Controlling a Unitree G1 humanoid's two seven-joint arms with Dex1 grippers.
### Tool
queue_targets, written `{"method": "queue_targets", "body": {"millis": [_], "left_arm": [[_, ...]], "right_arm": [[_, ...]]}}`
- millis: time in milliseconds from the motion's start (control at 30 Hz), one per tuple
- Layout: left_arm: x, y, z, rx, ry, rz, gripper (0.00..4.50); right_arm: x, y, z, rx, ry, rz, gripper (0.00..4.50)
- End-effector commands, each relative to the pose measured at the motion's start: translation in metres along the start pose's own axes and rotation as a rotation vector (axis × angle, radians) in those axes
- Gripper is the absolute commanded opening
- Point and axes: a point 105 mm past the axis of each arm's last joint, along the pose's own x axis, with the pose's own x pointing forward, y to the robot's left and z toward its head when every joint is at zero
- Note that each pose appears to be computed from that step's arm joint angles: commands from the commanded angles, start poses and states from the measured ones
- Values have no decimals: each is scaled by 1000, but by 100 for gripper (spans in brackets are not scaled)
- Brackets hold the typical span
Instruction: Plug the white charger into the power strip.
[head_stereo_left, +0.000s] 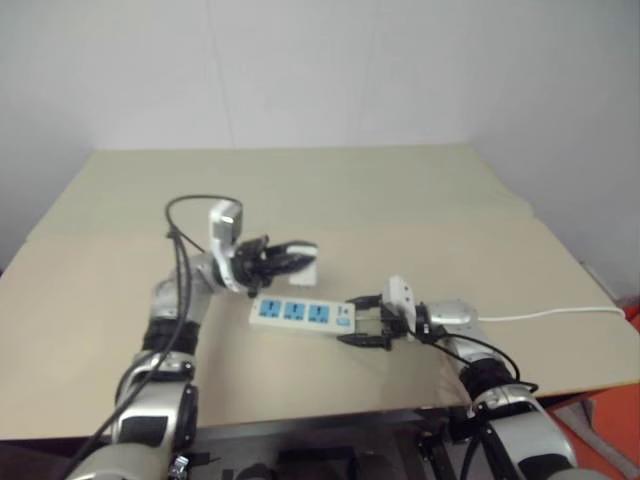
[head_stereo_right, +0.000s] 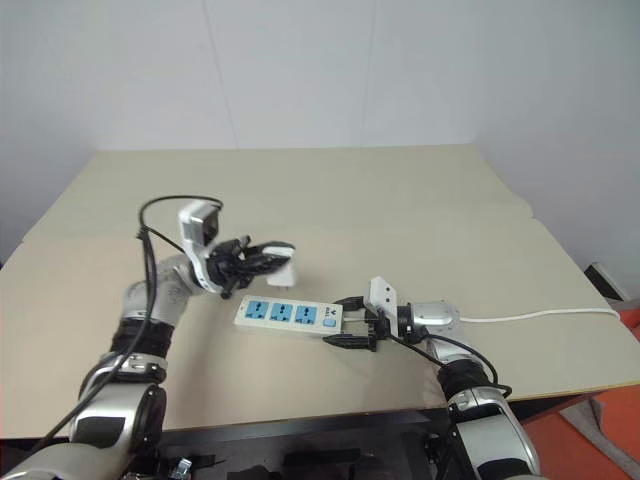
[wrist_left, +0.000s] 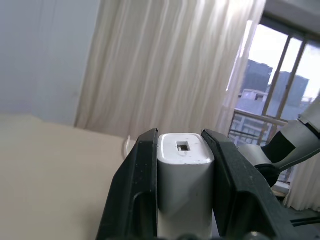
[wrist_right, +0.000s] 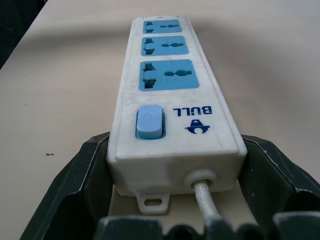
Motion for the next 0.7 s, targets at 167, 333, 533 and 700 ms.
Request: {"method": "queue_targets", "body": {"millis": [167, 333, 533, 700], "left_arm": [[10, 2, -19, 55, 106, -53, 102], [4, 11, -19, 80, 128, -14, 102], [-1, 15, -23, 98, 171, 4, 102], [-1, 17, -28, 89, 180, 8, 102]], "right_arm": [[6, 10, -8, 16, 28, 33, 342], [5, 10, -7, 16, 30, 30, 342], [5, 10, -8, 16, 29, 21, 342], [5, 10, -8, 16, 28, 15, 342]]}}
